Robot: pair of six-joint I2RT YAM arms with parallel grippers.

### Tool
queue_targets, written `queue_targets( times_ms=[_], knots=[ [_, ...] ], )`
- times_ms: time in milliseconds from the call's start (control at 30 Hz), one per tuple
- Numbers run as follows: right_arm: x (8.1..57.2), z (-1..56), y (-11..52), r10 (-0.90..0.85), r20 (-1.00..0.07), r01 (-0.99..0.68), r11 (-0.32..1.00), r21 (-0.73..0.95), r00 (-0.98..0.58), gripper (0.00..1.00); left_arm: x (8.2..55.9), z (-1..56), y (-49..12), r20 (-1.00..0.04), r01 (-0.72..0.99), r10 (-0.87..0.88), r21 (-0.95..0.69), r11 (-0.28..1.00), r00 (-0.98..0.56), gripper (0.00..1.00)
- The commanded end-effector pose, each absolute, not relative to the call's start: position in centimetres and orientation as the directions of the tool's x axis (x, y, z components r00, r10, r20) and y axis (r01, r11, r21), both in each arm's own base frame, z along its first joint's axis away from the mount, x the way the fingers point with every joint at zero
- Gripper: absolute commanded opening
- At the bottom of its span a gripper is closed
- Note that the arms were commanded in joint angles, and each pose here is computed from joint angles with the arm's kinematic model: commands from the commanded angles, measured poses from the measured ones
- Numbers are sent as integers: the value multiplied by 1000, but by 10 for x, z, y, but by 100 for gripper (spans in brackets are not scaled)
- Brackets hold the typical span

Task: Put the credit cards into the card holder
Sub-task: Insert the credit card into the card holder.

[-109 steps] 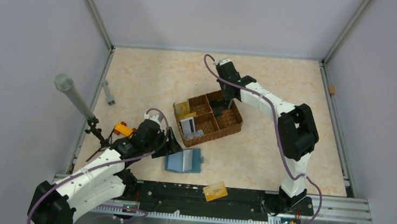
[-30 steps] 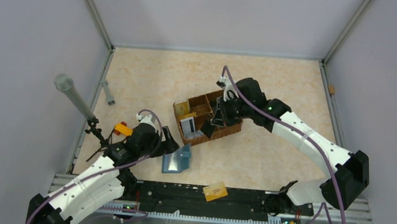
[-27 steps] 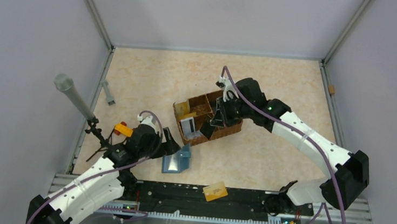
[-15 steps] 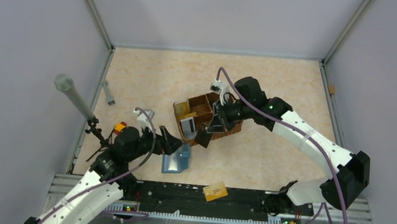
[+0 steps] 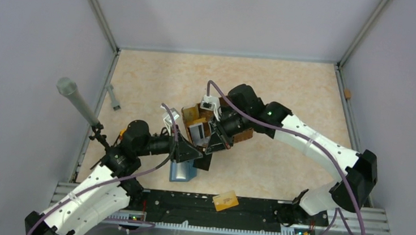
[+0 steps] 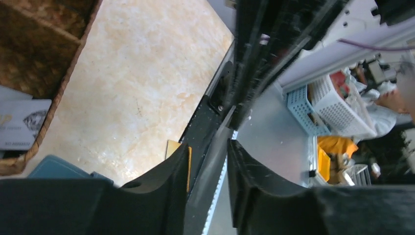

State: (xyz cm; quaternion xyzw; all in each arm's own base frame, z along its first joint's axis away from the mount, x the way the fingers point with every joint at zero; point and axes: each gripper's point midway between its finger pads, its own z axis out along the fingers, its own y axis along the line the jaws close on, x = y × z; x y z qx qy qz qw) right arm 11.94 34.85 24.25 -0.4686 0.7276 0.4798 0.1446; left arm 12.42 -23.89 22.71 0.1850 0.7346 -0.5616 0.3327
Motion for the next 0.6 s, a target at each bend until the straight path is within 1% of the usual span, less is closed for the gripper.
queue_targets(
  times_ms=[0,67,100,133,200,233,267,300,367,500,567],
  knots=[
    [129,268,357,-492,-739,-867,70,494,-461,0,108,253,-245,-749,733,-93,-661,161,-656,25],
    [136,271,358,-470,-749,-872,103,479,-467,0,107,251,-244,-743,726,-94,-668,160,-663,2],
    [140,271,358,-457,-756,-875,125,468,-470,4,108,250,-244,-742,724,-103,-670,165,-663,0],
    [144,273,358,-440,-763,-876,149,458,-473,14,108,251,-243,-743,724,-115,-669,167,-660,0],
    [149,274,358,-404,-775,-872,181,454,-487,44,113,254,-240,-745,720,-163,-667,192,-647,0],
    [151,272,355,-382,-776,-864,198,463,-503,53,117,256,-238,-745,716,-201,-667,205,-636,0],
    [152,277,355,-342,-792,-863,197,465,-505,61,121,258,-236,-730,697,-245,-683,219,-638,0],
    [153,278,354,-313,-796,-856,202,477,-518,64,125,261,-234,-718,685,-288,-693,225,-633,0],
    [152,280,350,-255,-799,-838,202,507,-544,67,129,265,-232,-700,679,-355,-705,204,-619,0],
    [141,280,350,-197,-787,-811,152,564,-584,67,134,269,-228,-673,669,-428,-719,189,-603,0],
    [136,280,354,-173,-767,-786,112,608,-617,65,134,269,-227,-669,667,-435,-722,186,-603,0]
  ],
)
